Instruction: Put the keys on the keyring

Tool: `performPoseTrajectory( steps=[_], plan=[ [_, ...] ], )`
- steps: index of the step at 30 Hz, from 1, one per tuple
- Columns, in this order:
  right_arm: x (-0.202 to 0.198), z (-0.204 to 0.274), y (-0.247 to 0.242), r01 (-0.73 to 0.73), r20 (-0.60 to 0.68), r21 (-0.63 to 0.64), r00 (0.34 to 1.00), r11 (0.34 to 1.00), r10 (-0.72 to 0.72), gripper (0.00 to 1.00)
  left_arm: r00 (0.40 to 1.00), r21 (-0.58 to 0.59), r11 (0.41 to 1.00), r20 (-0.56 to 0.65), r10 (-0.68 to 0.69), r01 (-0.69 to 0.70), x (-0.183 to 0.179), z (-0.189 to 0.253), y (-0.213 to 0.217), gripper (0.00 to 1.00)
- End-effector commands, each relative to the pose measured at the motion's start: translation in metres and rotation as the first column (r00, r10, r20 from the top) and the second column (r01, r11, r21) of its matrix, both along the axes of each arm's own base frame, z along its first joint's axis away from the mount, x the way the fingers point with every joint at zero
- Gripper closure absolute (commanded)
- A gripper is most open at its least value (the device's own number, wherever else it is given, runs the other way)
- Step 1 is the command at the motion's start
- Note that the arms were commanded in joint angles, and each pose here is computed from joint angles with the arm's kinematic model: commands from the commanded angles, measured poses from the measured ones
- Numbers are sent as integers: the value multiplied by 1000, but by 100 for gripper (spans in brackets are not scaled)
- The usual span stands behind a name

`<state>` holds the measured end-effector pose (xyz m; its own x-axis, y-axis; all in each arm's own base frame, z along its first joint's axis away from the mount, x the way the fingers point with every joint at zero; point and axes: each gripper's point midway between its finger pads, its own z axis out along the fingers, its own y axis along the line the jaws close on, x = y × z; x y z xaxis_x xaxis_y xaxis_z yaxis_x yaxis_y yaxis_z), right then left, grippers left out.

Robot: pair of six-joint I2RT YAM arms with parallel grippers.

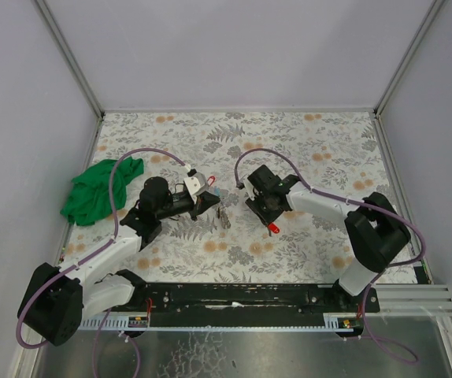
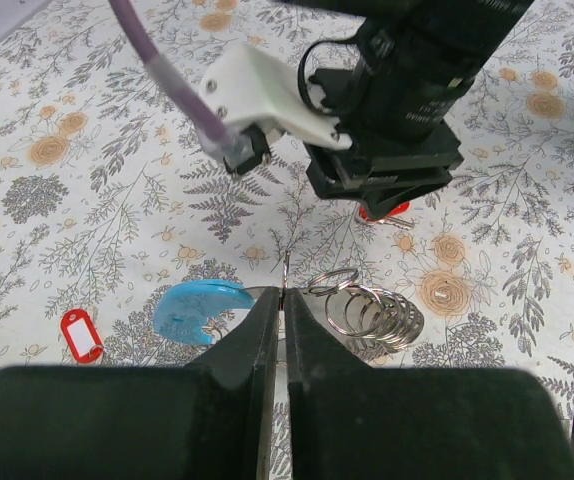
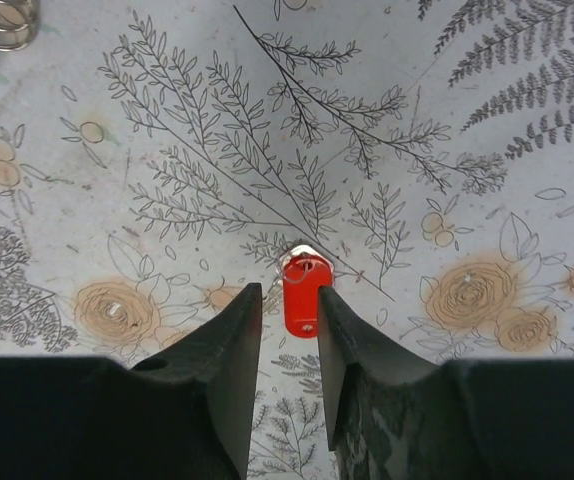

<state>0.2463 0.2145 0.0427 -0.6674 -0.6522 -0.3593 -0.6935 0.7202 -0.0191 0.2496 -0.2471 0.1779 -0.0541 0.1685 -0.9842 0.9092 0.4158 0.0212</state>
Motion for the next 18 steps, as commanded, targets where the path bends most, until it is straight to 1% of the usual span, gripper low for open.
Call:
performPoseTrajectory(
  steps=[1,7,9,12,14,15,18],
  plan=[
    [10,-10,3,-24,10,-13,1000,1000,25,66,995,-43,998,89,-32,36,1,27,-7,100],
    [6,-17,5,-39,-28,-17,999,999,39,71,995,-44,998,93,-46,51,-1,27,-8,100],
    [7,-20,4,-35,-30,-26,999,999,34,74,995,-44,998,91,-49,53,-1,27,-8,100],
    [9,-23,1,-21,-32,-53,999,998,19,82,994,-44,997,94,-51,56,-2,27,-8,100],
    [10,-22,0,-16,-35,-63,999,998,14,91,994,-44,998,93,-50,54,-2,27,-8,100],
    [12,-19,2,-11,-32,-61,999,998,9,94,994,-42,998,93,-50,54,-2,27,-8,100],
    [14,-11,7,6,-58,-69,998,998,-10,100,995,-41,998,91,-47,51,-1,27,-8,100]
  ],
)
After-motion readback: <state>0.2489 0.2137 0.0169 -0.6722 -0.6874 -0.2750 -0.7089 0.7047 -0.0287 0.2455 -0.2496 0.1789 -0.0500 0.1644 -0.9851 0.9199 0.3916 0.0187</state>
